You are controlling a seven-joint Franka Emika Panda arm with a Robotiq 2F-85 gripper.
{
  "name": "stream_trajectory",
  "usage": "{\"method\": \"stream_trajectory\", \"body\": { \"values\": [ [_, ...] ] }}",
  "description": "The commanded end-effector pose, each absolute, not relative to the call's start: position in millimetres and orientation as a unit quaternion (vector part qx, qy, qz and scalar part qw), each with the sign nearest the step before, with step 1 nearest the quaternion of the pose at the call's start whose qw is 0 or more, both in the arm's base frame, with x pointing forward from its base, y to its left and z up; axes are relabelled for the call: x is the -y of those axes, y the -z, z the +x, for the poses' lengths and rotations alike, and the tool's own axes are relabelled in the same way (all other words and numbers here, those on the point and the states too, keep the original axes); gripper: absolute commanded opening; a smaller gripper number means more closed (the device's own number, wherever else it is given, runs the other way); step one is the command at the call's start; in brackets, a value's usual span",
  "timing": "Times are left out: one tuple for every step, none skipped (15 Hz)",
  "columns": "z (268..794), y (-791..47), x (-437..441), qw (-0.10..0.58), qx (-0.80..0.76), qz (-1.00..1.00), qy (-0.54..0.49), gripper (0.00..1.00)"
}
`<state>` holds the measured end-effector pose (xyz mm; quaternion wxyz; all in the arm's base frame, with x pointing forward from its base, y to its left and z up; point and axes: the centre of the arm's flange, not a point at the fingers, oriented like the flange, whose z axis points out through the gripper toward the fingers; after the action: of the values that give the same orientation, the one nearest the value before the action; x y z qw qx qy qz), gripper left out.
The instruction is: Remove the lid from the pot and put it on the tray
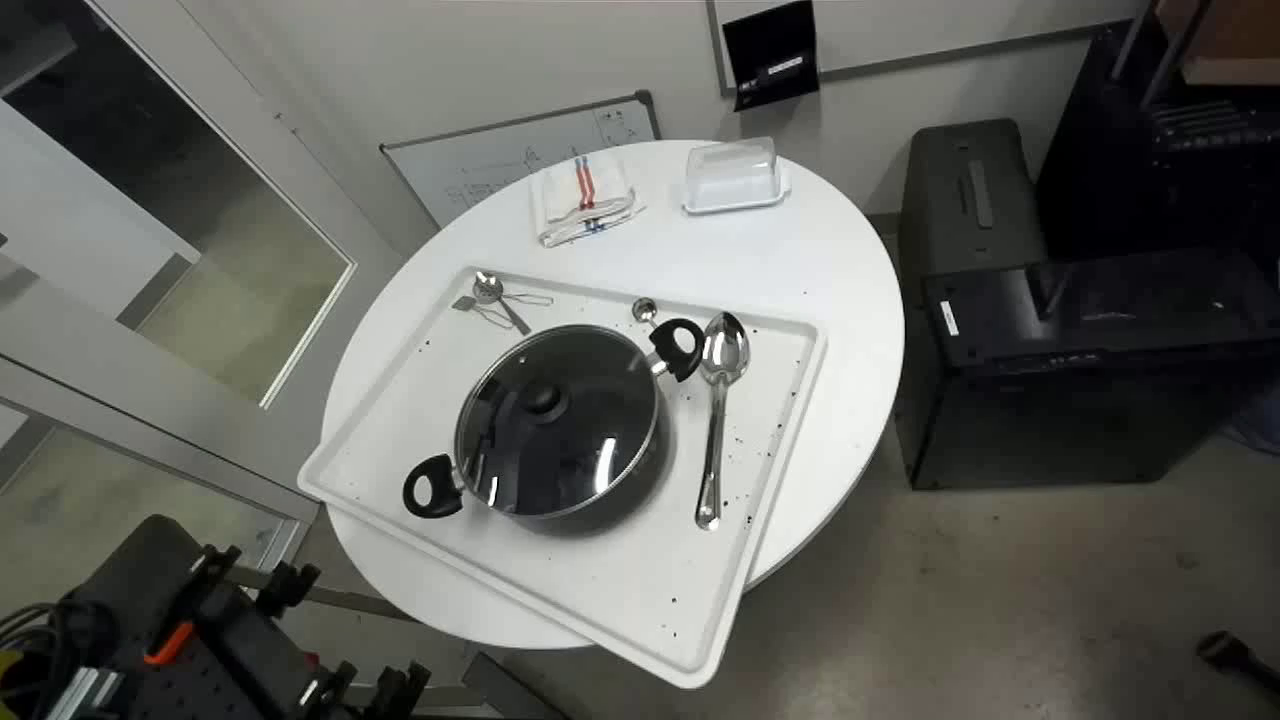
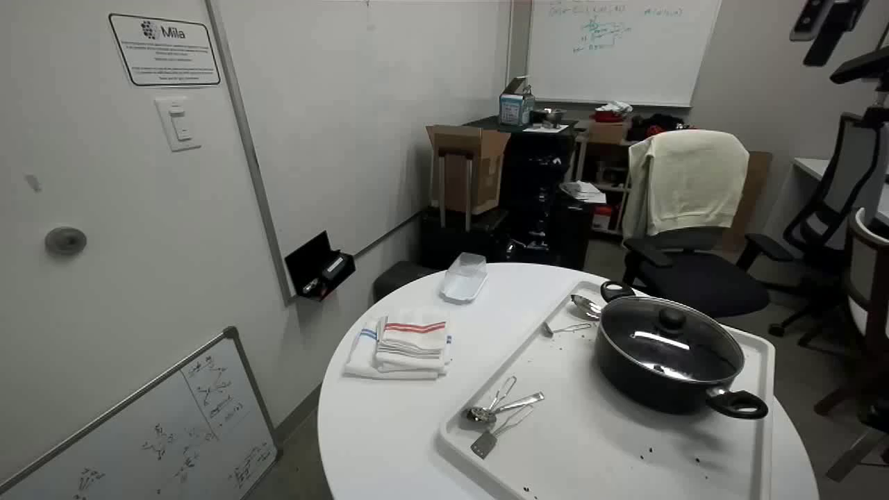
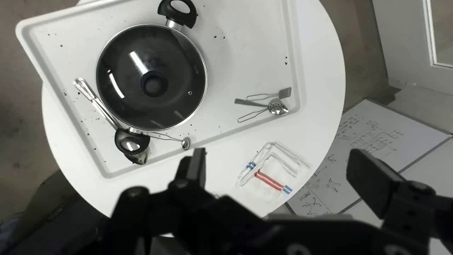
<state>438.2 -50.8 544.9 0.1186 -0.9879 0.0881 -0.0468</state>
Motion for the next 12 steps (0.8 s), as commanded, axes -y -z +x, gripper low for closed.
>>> {"method": "stream_trajectory", "body": {
  "values": [
    [438.3,-545.1,50.8,0.119,-0.088,-0.988,0.047,1.0],
    [438.3,-545.2,50.9,0.119,-0.088,-0.988,0.047,1.0],
    [438.3,-545.2,50.9,0.119,-0.088,-0.988,0.047,1.0],
    [438.3,-545.2,50.8,0.119,-0.088,-0.988,0.047,1.0],
    [438.3,-545.2,50.8,0.119,-0.088,-0.988,0.047,1.0],
    [438.3,-545.2,50.8,0.119,-0.088,-0.988,0.047,1.0],
    [439.5,-543.1,51.1,0.115,-0.087,-0.988,0.048,1.0],
    [441.6,-540.3,51.5,0.111,-0.091,-0.988,0.049,1.0],
    [444.8,-535.9,52.4,0.105,-0.093,-0.989,0.049,1.0],
    [450.8,-526.6,55.3,0.101,-0.098,-0.989,0.047,1.0],
    [455.5,-518.8,57.7,0.096,-0.106,-0.989,0.047,1.0],
    [461.5,-508.5,60.5,0.089,-0.11,-0.989,0.048,1.0]
  ]
}}
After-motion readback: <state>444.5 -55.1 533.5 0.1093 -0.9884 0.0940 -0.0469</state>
